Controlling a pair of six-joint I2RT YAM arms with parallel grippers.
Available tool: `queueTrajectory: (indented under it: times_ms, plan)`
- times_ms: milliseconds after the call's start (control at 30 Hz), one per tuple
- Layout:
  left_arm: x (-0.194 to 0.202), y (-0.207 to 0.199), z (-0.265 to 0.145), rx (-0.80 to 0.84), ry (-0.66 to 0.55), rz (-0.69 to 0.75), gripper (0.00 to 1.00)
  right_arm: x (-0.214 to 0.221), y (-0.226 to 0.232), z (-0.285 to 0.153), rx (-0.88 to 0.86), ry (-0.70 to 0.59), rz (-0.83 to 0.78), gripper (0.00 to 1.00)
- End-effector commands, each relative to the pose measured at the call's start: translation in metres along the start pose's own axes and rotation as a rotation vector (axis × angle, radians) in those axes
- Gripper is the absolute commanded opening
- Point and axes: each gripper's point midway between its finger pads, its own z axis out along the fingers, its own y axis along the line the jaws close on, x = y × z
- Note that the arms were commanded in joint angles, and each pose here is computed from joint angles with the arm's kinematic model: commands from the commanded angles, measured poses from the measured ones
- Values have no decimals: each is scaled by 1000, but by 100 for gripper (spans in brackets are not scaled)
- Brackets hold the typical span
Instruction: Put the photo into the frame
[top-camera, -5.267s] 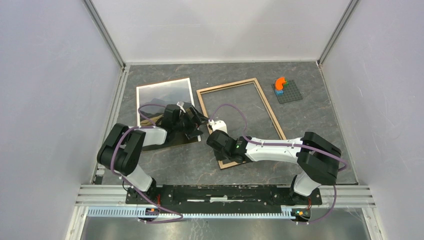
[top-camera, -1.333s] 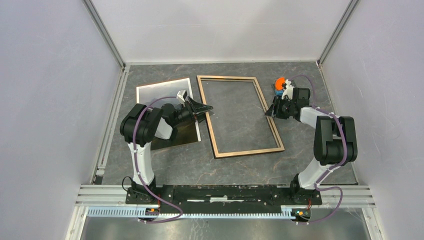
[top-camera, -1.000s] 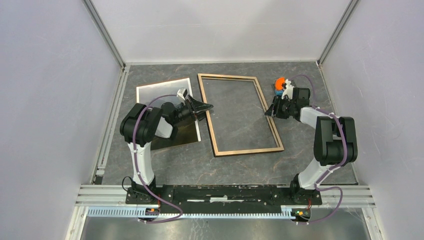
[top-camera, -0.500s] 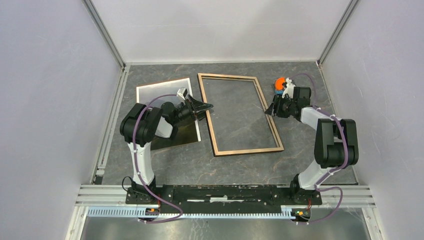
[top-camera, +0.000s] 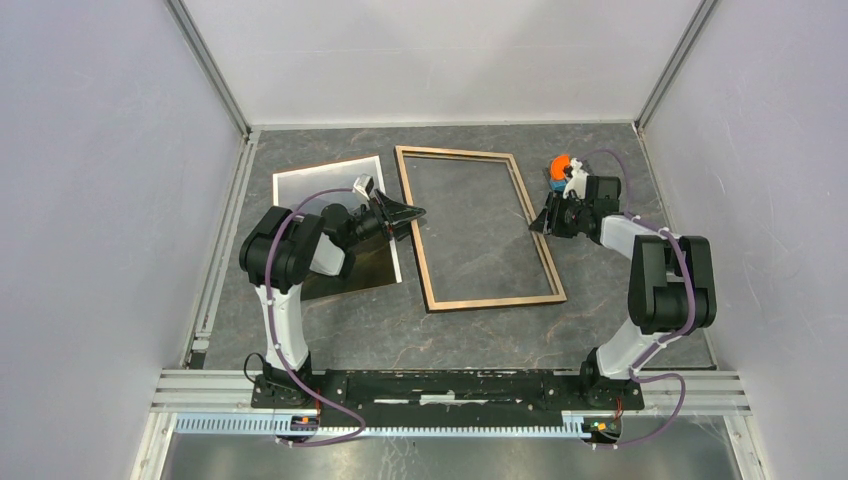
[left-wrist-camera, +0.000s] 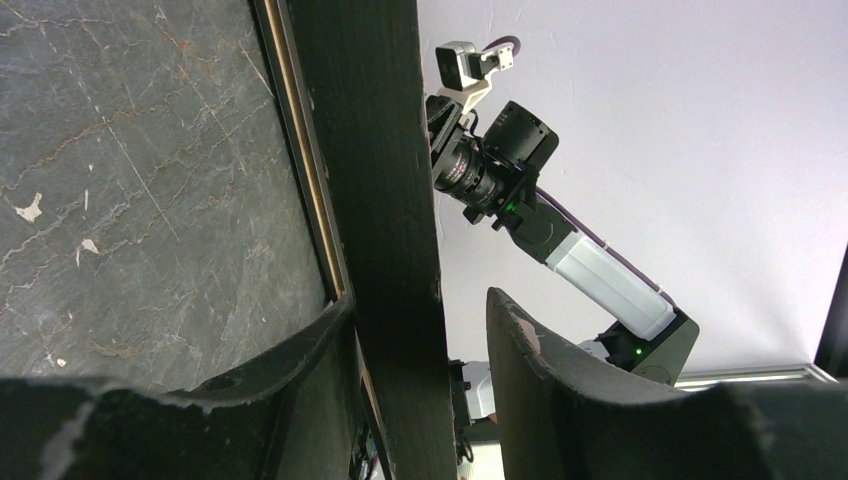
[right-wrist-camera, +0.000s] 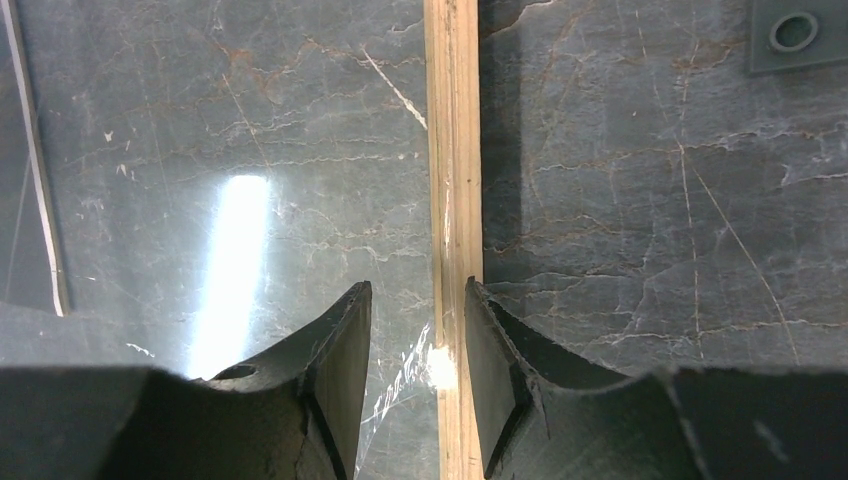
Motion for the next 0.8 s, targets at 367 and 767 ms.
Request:
queueTrajectory:
  times_ms: [367, 767]
  plan:
    - [-6, -42, 2, 119, 3, 64, 53, 9, 32, 7, -155, 6, 16, 42]
    - [-6, -44, 3, 122, 6, 60, 49, 9, 25, 9, -116, 9, 8, 42]
